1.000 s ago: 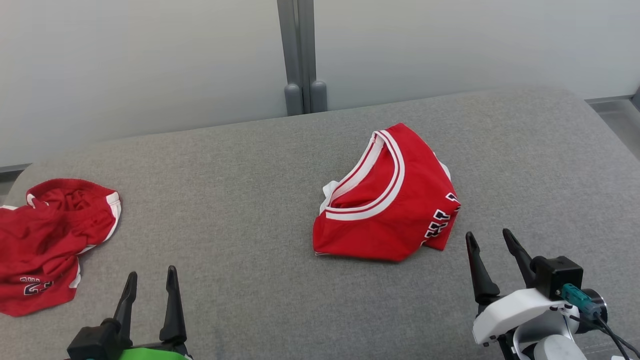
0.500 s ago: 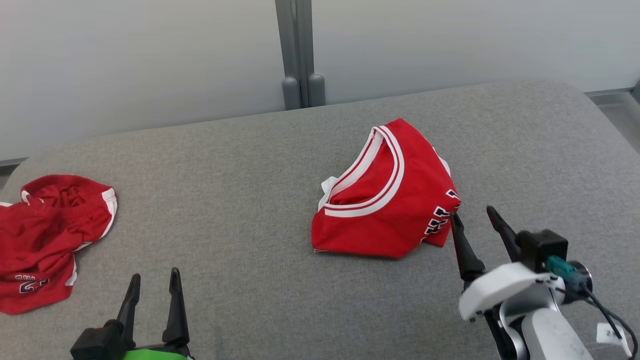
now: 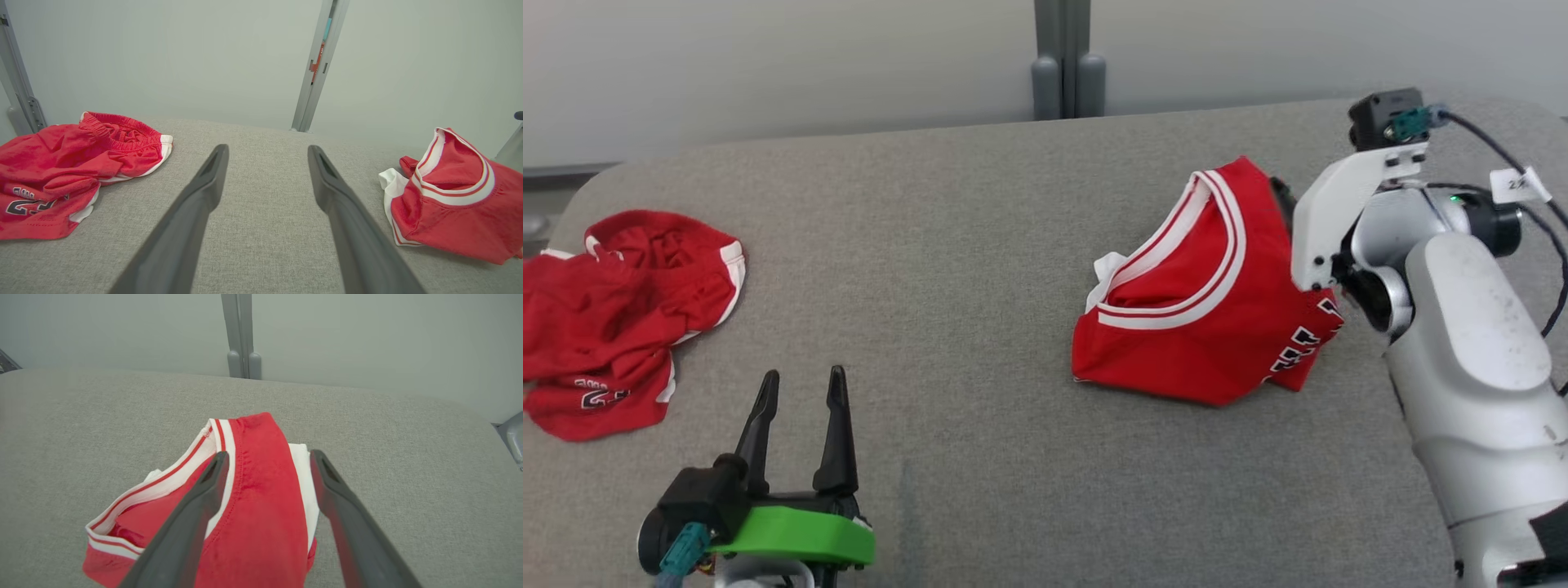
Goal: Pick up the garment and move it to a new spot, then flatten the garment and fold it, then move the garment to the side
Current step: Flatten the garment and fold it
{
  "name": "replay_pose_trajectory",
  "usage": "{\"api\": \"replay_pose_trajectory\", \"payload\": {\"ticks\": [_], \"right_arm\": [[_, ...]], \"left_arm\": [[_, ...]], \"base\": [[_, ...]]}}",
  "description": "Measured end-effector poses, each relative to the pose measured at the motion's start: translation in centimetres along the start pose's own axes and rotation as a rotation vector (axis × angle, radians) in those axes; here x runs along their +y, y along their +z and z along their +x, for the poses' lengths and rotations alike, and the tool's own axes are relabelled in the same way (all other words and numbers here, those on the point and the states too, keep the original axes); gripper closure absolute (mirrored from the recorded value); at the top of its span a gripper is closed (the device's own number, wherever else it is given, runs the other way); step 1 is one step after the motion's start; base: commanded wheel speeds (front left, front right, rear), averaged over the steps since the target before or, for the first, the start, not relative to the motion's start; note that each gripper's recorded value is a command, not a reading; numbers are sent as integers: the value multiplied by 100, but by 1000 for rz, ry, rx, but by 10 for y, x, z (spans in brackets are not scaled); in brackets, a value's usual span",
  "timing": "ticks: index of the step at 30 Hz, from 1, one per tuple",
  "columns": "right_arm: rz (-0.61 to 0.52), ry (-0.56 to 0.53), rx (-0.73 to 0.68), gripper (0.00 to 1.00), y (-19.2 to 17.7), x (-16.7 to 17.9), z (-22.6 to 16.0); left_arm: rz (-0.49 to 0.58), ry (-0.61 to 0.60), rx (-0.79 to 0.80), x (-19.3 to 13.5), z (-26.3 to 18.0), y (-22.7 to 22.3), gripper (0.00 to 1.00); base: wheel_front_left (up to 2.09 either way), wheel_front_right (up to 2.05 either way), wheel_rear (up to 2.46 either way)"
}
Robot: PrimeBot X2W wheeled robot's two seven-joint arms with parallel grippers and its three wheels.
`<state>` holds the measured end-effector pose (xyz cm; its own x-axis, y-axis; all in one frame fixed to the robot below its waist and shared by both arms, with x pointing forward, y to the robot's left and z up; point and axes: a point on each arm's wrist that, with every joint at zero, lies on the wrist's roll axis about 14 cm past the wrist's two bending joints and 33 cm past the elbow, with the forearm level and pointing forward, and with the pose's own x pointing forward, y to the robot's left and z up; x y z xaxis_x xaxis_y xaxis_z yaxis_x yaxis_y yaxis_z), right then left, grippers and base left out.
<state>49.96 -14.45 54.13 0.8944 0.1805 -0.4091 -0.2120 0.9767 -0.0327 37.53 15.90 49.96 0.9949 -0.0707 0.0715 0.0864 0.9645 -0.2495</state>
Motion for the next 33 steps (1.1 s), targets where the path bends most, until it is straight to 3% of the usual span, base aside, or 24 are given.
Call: {"api": "replay_pose_trajectory", "payload": {"ticks": [4,10,18,19,20,21,26,33], "right_arm": [[-45,-14,90,0,-7,-9,29],[-120,67,155,0,-18,21,66],[-246,92,301,0,-62,29,91],[-255,85,316,27,-66,27,91],[-263,72,330,68,-69,22,90],[-278,58,333,100,-69,16,90],[-316,61,186,100,-32,24,88],[-367,246,-204,100,69,118,65]], "left_arm": [[5,28,-6,10,4,2,0],[10,88,-2,30,2,1,0],[16,152,22,48,-8,-4,0],[17,154,23,48,-9,-5,0],[16,156,21,48,-10,-4,0],[17,158,18,49,-10,-3,0],[15,156,5,47,-14,2,0],[9,164,-26,47,-24,12,0]], "base": [[0,0,0],[0,0,0],[0,0,0],[0,0,0],[0,0,0],[0,0,0],[0,0,0],[0,0,0]]}}
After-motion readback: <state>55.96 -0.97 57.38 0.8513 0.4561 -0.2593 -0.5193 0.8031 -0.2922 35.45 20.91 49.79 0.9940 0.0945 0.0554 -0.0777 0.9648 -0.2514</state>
